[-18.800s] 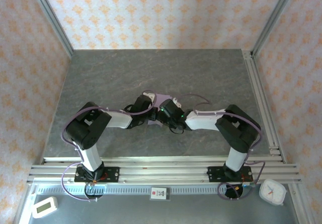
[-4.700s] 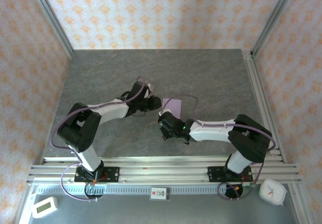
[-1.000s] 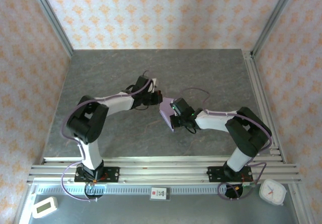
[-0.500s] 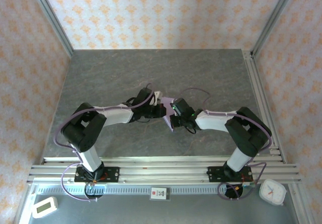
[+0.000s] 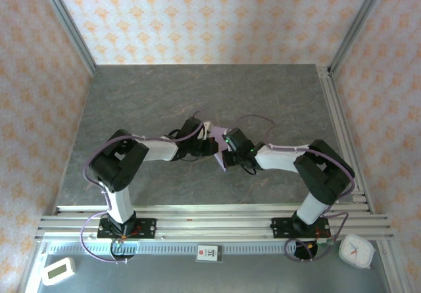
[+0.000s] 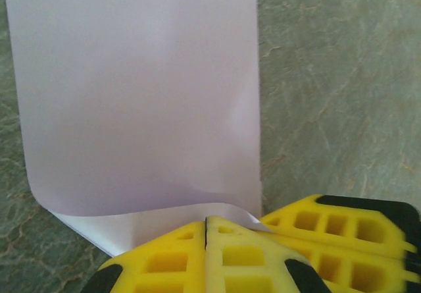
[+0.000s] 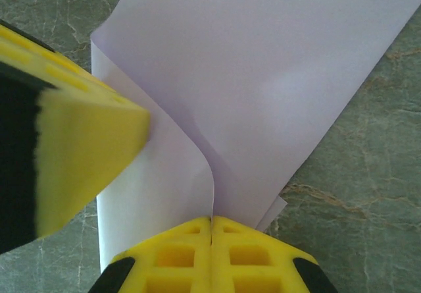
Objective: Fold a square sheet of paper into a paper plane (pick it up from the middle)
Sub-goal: Third fold the triangle at the center of the table.
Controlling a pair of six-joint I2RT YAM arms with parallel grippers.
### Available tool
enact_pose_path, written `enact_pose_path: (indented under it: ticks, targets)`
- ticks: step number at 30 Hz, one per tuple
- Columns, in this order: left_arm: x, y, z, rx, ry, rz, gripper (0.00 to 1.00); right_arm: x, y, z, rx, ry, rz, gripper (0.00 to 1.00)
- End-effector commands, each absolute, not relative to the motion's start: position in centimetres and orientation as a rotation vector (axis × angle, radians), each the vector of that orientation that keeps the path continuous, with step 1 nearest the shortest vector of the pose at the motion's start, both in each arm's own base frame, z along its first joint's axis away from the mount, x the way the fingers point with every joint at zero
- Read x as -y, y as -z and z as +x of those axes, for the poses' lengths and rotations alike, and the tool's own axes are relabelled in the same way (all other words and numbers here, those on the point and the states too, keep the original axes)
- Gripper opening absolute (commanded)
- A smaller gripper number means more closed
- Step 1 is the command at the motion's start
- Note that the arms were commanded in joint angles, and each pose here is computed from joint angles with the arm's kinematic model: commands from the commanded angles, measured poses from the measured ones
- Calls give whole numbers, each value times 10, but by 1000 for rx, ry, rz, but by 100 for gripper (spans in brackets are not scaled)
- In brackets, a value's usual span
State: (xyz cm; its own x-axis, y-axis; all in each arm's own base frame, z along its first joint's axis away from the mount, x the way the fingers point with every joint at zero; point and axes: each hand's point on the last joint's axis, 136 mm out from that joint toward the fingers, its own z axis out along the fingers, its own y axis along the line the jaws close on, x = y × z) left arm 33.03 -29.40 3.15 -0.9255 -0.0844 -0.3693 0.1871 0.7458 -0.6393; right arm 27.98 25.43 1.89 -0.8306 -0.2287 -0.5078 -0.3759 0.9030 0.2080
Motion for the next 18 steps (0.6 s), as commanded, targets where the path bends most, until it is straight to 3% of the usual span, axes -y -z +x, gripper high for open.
enact_pose_path:
  ticks: [1, 6, 18]
  targets:
    - [290, -24, 340, -2549, 940, 65, 0, -227, 23, 251, -2752, -304, -445, 0]
    - [284, -10, 336, -2586, 900, 50, 0, -227, 23, 251, -2754, -306, -446, 0]
    - [284, -47, 357, -2503, 892, 96, 0, -227, 24, 250, -2755, -308, -444, 0]
